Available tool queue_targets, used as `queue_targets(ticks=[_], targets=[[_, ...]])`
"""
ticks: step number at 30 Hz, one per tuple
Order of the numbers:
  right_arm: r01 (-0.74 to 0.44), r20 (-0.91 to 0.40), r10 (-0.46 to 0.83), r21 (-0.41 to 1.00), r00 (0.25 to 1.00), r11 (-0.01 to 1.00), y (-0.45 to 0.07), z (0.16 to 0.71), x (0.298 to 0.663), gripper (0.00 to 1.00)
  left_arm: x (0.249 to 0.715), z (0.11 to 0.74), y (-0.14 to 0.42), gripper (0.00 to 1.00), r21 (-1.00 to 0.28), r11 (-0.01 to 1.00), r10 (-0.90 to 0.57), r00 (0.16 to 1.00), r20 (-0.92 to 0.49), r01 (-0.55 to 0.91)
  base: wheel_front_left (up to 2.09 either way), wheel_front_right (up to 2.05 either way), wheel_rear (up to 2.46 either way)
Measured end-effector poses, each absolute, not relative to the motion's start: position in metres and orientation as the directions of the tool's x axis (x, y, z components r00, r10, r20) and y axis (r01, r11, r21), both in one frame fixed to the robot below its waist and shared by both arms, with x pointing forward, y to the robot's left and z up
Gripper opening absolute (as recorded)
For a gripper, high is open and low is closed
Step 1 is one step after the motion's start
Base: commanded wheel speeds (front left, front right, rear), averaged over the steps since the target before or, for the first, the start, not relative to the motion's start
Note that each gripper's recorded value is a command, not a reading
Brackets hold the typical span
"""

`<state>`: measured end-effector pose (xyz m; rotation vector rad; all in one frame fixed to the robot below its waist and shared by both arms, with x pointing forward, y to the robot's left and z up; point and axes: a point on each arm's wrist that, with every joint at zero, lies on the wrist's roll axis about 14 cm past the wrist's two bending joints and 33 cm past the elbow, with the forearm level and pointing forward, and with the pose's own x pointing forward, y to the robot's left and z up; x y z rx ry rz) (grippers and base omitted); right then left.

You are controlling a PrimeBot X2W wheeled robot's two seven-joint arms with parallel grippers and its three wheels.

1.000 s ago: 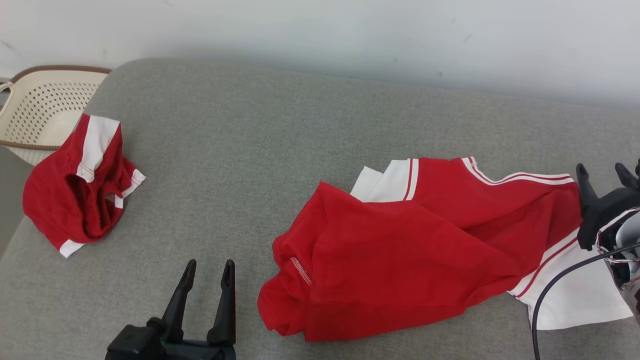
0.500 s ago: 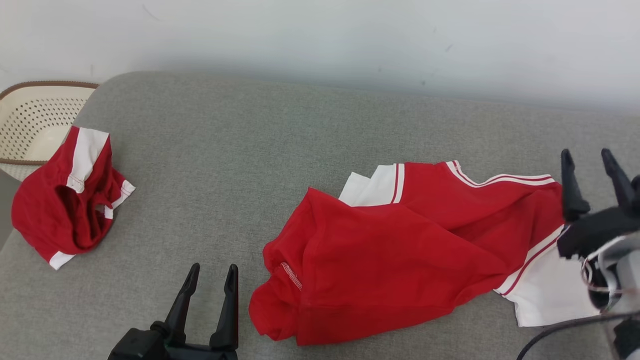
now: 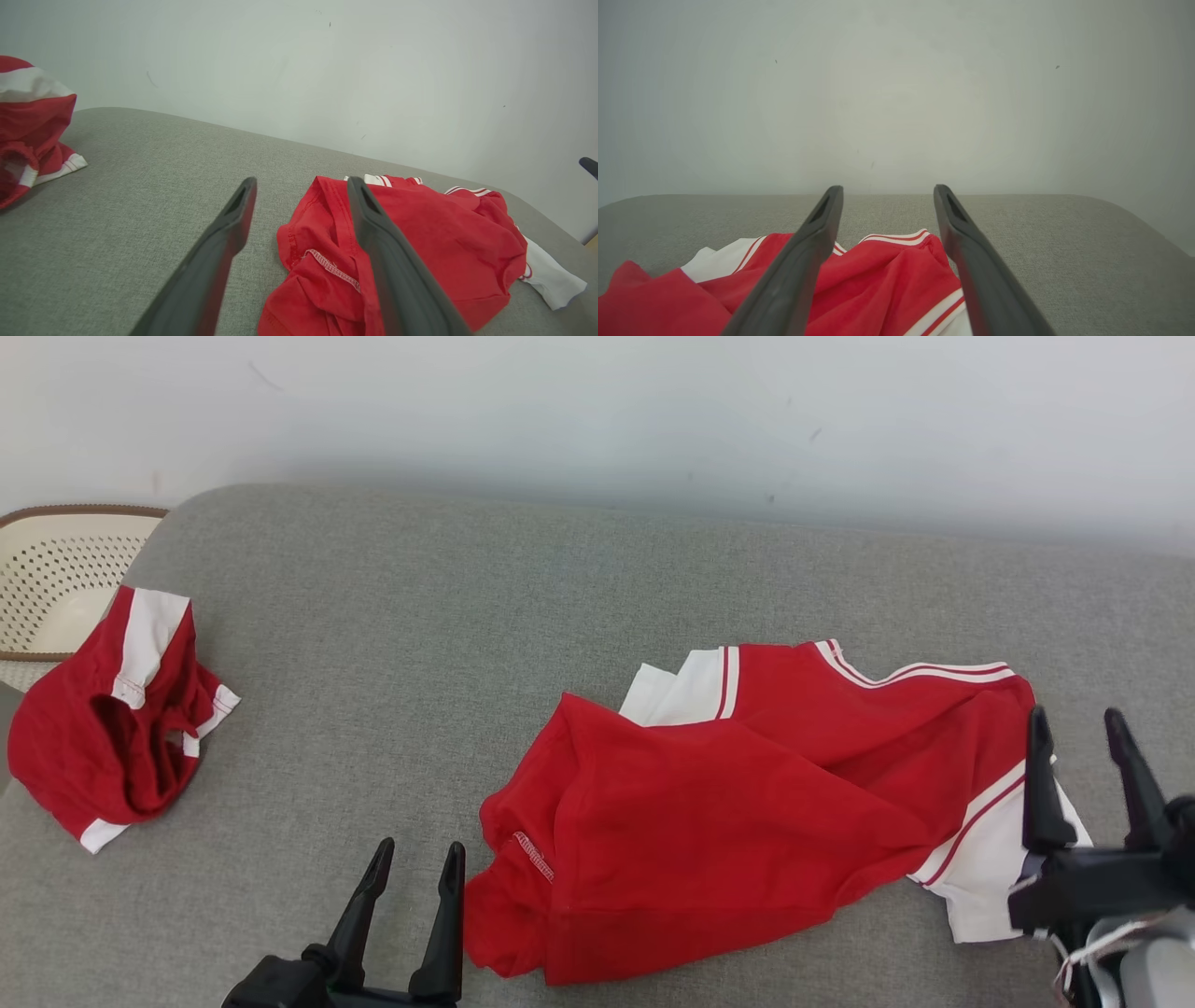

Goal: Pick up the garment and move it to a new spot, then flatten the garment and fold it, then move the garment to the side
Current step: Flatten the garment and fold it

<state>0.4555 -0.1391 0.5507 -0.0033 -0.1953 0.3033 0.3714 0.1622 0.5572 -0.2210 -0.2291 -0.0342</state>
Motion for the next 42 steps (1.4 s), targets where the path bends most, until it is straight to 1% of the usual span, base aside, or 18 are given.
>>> queue_targets(ticks=[8,17,21,22,26,33,37,42], targets=[[-0.298,0.183,0.291,0.014,0.939,0.954,-0.132,0.540,0.427,1.00,0.372,0.556,0.155,1.00,-0.214,0.973,-0.032,0.974,0.226,0.082,0.00,0.00,0.00],[-0.318,0.224,0.307,0.015,0.925,0.948,-0.119,0.553,0.406,1.00,0.369,0.561,0.150,1.00,-0.200,0.975,-0.045,0.970,0.240,0.094,0.00,0.00,0.00],[-0.329,0.241,0.313,0.031,0.919,0.944,-0.112,0.557,0.393,1.00,0.366,0.566,0.161,1.00,-0.177,0.983,-0.005,0.967,0.255,0.051,0.00,0.00,0.00],[-0.337,0.234,0.320,0.036,0.918,0.941,-0.107,0.555,0.386,1.00,0.363,0.567,0.166,1.00,-0.151,0.988,0.009,0.966,0.257,0.031,0.00,0.00,0.00],[-0.340,0.246,0.322,0.035,0.914,0.940,-0.104,0.559,0.379,1.00,0.359,0.570,0.180,1.00,-0.121,0.993,0.050,0.962,0.268,-0.018,0.00,0.00,0.00],[-0.306,0.262,0.297,-0.006,0.918,0.952,-0.113,0.566,0.370,1.00,0.354,0.572,0.206,1.00,-0.072,0.992,0.124,0.953,0.276,-0.108,0.00,0.00,0.00],[-0.292,0.260,0.285,-0.011,0.923,0.956,-0.117,0.565,0.365,1.00,0.350,0.569,0.215,1.00,-0.069,0.988,0.151,0.951,0.269,-0.137,0.00,0.00,0.00],[-0.257,0.255,0.250,-0.007,0.934,0.966,-0.127,0.563,0.362,1.00,0.354,0.567,0.213,1.00,-0.055,0.990,0.140,0.955,0.263,-0.130,0.00,0.00,0.00]])
